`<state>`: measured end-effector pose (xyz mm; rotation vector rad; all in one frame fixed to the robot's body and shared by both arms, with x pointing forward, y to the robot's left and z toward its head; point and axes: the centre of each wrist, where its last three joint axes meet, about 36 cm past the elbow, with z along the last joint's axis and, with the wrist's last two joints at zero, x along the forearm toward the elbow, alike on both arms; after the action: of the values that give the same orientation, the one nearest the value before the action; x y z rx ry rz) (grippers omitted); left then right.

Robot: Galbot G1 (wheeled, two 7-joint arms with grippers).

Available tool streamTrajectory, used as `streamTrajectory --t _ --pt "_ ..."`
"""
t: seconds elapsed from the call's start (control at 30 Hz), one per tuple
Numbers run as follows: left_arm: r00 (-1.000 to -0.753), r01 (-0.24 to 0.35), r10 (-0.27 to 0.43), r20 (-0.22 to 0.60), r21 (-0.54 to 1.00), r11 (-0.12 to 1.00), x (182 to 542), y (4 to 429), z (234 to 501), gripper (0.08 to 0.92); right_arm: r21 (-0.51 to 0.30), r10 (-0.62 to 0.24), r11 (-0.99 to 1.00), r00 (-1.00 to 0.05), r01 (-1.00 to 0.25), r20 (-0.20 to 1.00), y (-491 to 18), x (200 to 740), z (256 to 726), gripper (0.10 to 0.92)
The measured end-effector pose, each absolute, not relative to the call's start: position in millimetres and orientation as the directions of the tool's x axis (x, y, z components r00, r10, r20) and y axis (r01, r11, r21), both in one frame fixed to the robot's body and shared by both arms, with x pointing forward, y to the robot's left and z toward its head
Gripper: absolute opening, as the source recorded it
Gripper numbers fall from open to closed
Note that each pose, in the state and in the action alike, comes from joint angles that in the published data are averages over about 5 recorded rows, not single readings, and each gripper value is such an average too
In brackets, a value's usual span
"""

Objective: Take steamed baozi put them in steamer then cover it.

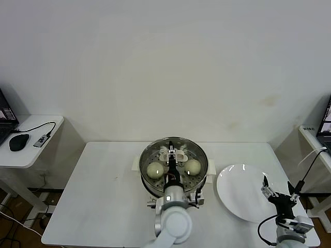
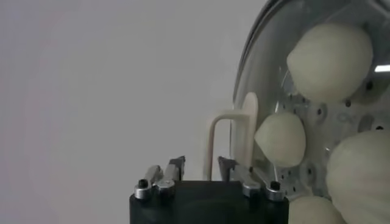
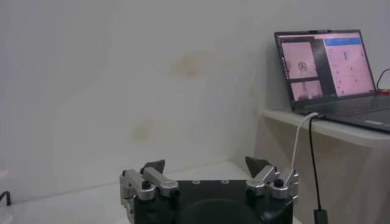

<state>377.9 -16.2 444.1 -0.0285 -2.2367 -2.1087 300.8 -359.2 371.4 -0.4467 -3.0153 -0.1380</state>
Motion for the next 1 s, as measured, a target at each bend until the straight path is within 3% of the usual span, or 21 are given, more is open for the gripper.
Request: streamTrajectory --t 0.23,0.63,0.87,1.0 --pt "-0.998 0.056 -0.007 0.057 0.994 0.093 363 -12 456 0.816 0.074 0.285 0.953 -0.953 0.293 0.104 -359 300 371 0.823" --pt "-0.999 0.049 0.011 0.048 0.98 0.193 344 11 475 0.823 0.061 0.273 0.958 -0.957 0.28 0.102 -358 299 372 0.823" --pt "-0.998 0.052 -0.024 0.065 0.936 0.348 351 61 483 0.823 0.045 0.25 0.966 -0.964 0.255 0.094 -357 295 375 0.823" --pt "-0.998 0.054 -0.003 0.062 0.886 0.46 355 93 484 0.823 0.032 0.234 0.971 -0.968 0.238 0.086 -355 293 376 0.823"
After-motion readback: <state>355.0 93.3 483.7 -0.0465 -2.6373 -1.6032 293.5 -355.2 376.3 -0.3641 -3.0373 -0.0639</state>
